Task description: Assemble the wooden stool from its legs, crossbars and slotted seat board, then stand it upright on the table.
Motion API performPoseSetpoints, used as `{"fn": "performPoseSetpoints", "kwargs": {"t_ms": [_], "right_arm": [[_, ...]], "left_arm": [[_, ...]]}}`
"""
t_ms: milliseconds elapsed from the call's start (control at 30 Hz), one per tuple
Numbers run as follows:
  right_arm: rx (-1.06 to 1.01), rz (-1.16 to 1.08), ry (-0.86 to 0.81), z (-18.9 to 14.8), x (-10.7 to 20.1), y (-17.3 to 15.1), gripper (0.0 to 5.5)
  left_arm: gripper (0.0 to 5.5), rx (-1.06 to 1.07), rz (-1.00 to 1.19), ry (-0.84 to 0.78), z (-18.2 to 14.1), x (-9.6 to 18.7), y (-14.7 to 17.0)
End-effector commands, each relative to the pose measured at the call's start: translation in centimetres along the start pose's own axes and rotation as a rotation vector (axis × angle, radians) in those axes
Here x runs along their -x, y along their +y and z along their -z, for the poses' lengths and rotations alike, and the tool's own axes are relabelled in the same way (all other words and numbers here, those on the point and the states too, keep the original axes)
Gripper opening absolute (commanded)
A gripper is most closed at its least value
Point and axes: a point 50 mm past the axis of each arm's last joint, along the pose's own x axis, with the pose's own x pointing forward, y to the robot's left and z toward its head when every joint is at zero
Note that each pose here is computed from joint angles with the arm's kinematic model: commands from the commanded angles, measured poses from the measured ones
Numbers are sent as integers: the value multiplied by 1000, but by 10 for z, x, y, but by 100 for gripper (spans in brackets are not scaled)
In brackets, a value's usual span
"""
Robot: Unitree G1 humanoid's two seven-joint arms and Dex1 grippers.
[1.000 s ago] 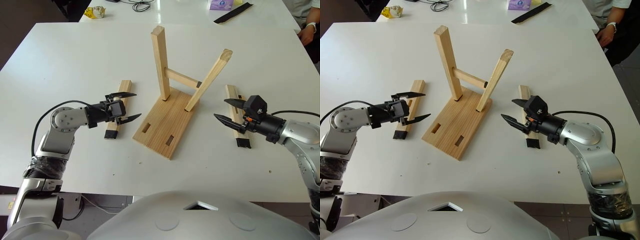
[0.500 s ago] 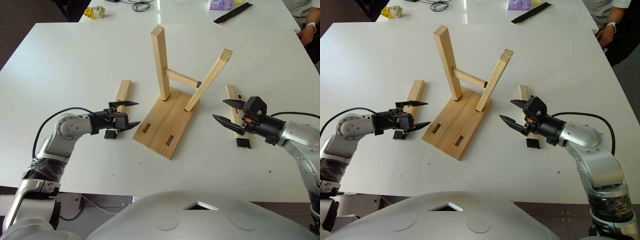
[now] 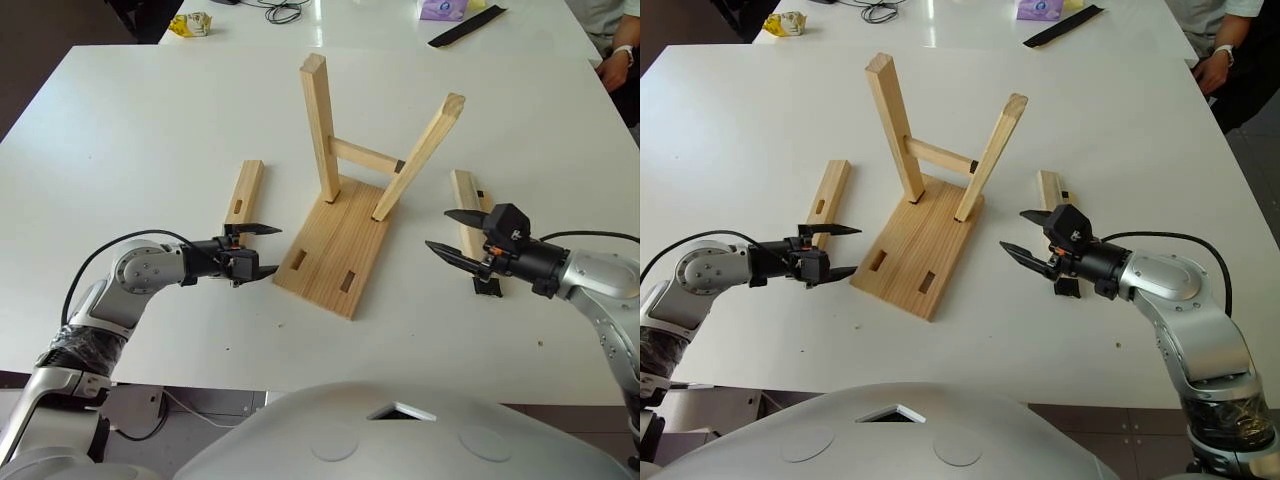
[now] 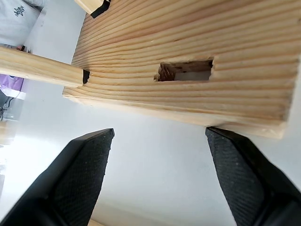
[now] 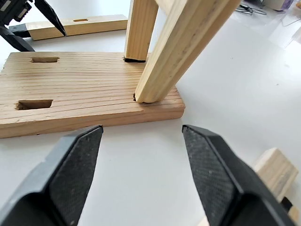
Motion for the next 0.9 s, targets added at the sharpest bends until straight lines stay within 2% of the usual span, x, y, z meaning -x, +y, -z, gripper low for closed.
{"fn": "performPoseSetpoints", "kwargs": {"t_ms": [33, 300, 567, 700, 800, 900], "right_arm": [[9, -40, 31, 6, -3, 9, 313], [22, -107, 54, 12, -11, 22, 313], [8, 1, 12, 1, -5, 1, 313], [-60, 197, 17, -4, 17, -28, 313], [-143, 376, 82, 0, 31, -50, 313], [-248, 471, 177, 9, 35, -56, 313]], "left_arm": [[363, 44, -12, -63, -16, -10, 2], [363, 92, -14, -105, -31, -20, -4], [363, 135, -55, -110, -35, -25, -9], [363, 174, -163, -71, -30, -8, 1], [363, 238, -298, -69, -30, 9, 15], [363, 335, -432, -106, -35, 20, 26]]}}
